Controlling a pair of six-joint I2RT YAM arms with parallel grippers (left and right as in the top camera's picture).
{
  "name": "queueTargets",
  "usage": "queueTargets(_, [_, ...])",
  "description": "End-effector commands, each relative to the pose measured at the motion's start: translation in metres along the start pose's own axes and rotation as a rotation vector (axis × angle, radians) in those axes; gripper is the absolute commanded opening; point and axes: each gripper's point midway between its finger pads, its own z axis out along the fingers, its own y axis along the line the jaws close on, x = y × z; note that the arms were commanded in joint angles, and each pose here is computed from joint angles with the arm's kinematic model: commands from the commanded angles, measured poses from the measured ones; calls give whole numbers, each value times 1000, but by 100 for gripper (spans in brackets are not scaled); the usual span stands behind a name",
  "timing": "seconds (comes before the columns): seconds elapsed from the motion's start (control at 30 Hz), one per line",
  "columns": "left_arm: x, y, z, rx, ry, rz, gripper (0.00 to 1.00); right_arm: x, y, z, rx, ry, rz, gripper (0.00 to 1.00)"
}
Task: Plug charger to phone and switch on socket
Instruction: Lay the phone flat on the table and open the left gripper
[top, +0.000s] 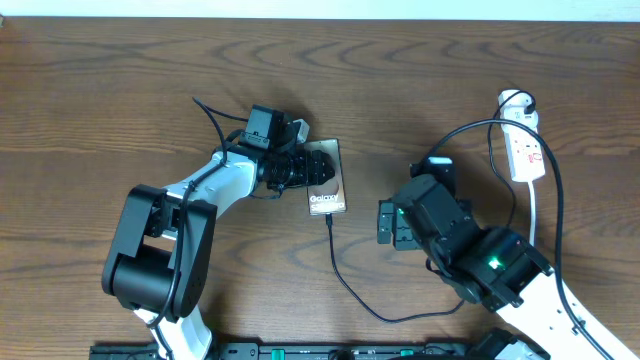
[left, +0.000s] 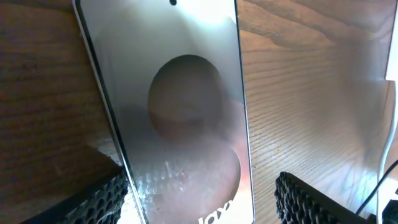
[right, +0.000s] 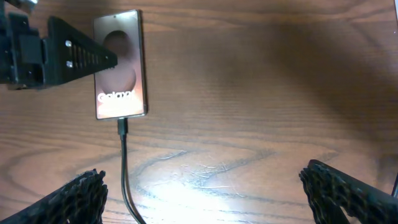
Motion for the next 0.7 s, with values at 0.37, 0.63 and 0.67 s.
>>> queueTargets(0.37, [25,76,5,-334,45,-56,79,-8,0,-1,10,-24,22,99])
queueTargets(0.63, [18,79,-6,-394,21,-50,80,-10,1,-1,5,-30,25,99])
queueTargets(0.67, [17,79,-8,-399,15,-47,80,-10,2,-1,3,-32,25,99])
